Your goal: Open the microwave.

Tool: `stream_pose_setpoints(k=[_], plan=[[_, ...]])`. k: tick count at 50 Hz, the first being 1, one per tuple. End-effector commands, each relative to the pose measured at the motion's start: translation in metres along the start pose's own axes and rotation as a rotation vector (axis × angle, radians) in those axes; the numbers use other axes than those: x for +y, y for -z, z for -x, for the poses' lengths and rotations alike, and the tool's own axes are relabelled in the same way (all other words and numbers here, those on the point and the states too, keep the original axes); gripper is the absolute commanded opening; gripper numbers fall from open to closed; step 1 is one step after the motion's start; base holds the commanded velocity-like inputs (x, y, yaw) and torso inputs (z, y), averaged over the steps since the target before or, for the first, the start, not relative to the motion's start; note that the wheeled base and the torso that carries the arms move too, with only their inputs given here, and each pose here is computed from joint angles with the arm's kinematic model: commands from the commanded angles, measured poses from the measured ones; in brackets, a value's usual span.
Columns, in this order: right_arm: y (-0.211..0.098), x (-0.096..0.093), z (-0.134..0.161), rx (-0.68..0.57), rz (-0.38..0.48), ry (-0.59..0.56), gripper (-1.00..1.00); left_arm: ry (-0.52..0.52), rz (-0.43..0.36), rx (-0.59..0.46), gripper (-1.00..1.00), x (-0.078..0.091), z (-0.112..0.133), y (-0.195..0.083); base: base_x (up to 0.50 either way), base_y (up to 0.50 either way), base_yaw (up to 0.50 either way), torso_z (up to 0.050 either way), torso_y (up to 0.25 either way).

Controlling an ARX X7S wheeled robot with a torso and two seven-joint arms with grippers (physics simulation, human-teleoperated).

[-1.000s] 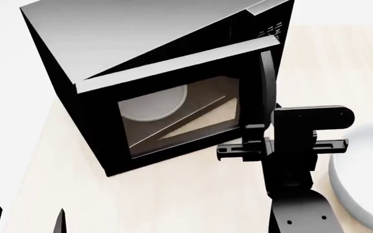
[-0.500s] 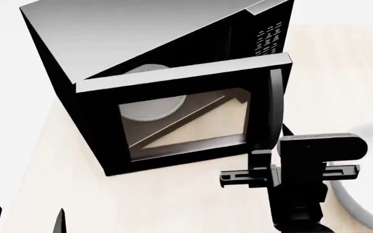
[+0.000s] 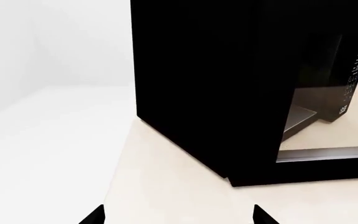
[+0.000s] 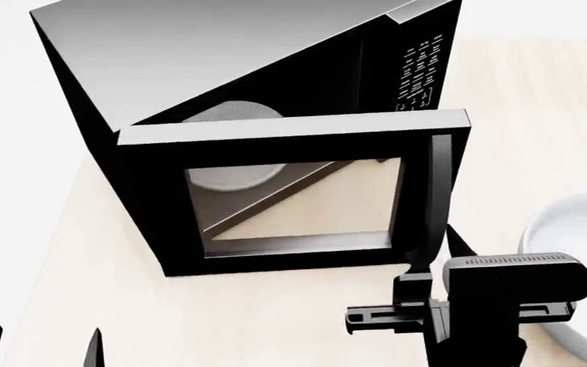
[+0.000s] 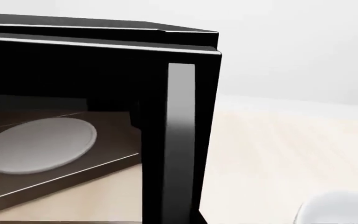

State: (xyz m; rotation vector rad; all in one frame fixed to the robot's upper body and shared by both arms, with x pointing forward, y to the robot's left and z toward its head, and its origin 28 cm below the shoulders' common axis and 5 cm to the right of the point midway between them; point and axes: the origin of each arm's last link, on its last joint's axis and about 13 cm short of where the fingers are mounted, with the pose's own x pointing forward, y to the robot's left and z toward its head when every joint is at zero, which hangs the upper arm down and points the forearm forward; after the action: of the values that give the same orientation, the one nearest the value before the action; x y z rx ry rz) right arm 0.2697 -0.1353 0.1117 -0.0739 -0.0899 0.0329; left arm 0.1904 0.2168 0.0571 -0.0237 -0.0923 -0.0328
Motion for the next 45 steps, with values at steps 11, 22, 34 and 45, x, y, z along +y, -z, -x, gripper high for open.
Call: stream_pose_setpoints(k=[11,22,34,45], plan=[[-0.012,0.023,0.001,-0.074,-0.123,-0.184,1.00,-0.003,0.000,-0.001,1.00,0.000,0.000,0.000,0.00,0.00,0.00,0.001,0.002],[-0.014,0.019,0.001,-0.086,-0.139,-0.165,1.00,-0.002,-0.002,-0.001,1.00,0.000,0.000,0.000,0.00,0.00,0.00,0.001,0.002],[-0.012,0.007,0.001,-0.080,-0.139,-0.121,1.00,0.003,-0.001,-0.003,1.00,-0.001,0.001,-0.001,0.00,0.00,0.00,0.000,0.003],[-0.005,-0.002,0.001,-0.066,-0.144,-0.089,1.00,0.003,-0.001,-0.003,1.00,-0.001,0.000,-0.001,0.00,0.00,0.00,0.000,0.000]])
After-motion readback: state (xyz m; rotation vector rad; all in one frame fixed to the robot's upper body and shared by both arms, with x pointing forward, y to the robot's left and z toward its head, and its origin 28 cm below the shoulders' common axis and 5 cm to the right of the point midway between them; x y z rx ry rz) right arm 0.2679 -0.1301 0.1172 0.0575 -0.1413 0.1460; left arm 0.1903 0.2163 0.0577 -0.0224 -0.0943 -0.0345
